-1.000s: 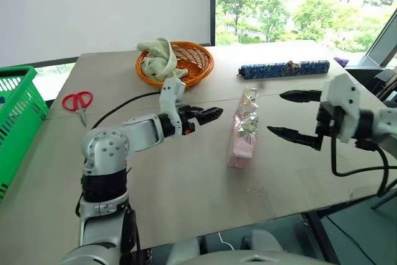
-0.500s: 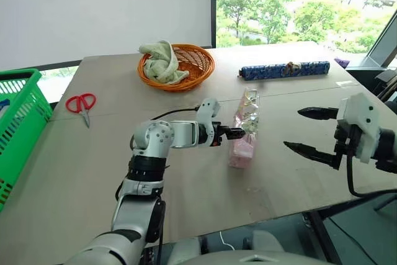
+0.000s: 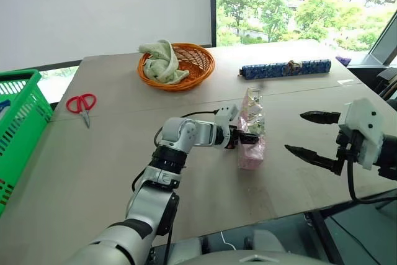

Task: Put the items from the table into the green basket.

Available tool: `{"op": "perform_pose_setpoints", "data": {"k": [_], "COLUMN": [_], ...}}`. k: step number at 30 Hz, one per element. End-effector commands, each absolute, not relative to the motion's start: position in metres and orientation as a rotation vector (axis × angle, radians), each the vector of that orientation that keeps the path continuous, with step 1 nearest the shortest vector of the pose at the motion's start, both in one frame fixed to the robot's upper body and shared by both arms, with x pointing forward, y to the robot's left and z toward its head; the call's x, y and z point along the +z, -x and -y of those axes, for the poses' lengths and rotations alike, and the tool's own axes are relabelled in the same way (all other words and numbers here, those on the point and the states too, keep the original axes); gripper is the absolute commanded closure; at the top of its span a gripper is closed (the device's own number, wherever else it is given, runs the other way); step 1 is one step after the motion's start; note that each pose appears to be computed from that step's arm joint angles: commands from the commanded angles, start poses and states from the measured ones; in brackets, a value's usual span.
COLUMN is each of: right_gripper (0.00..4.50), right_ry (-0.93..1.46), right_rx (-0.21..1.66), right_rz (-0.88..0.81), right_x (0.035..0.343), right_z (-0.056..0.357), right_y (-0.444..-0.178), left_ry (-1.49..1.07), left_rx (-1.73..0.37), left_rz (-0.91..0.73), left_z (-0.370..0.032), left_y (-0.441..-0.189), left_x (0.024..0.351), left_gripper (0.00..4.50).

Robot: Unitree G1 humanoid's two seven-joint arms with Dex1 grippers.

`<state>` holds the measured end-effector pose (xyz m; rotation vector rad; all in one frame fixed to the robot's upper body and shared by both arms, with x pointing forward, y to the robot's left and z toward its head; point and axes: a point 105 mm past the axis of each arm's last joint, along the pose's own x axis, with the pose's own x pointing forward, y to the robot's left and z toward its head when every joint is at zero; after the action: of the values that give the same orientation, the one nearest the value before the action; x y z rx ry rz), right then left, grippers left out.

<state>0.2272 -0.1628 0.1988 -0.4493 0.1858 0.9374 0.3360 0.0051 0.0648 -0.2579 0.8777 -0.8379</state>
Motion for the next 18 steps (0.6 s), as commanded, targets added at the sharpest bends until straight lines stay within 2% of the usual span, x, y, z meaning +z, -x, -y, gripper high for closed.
{"op": "perform_pose_setpoints", "data": {"k": [1, 4, 9, 15, 18], "right_gripper": [0.00, 0.00, 0.00, 0.00, 0.00], "right_ry": [0.487, 0.485, 0.482, 0.461, 0.454], "right_rx": [0.917, 0.920, 0.939, 1.020, 1.068], "right_rz": [-0.147, -0.144, -0.128, -0.085, -0.068], "right_x": [0.210, 0.210, 0.211, 0.209, 0.207], "right_z": [0.162, 0.161, 0.156, 0.138, 0.130], "right_y": [-0.225, -0.225, -0.226, -0.230, -0.233], "left_ry": [0.234, 0.279, 0.283, 0.184, 0.141], "left_rx": [-0.863, -0.896, -0.898, -0.705, -0.615], "left_rz": [-0.871, -0.814, -0.709, -0.526, -0.445], "left_z": [-0.003, -0.009, -0.038, -0.105, -0.140], "left_y": [-0.337, -0.338, -0.338, -0.343, -0.334], "left_x": [0.061, 0.075, 0.101, 0.125, 0.139], "left_gripper": [2.31, 3.50, 3.50, 3.50, 3.50]}}
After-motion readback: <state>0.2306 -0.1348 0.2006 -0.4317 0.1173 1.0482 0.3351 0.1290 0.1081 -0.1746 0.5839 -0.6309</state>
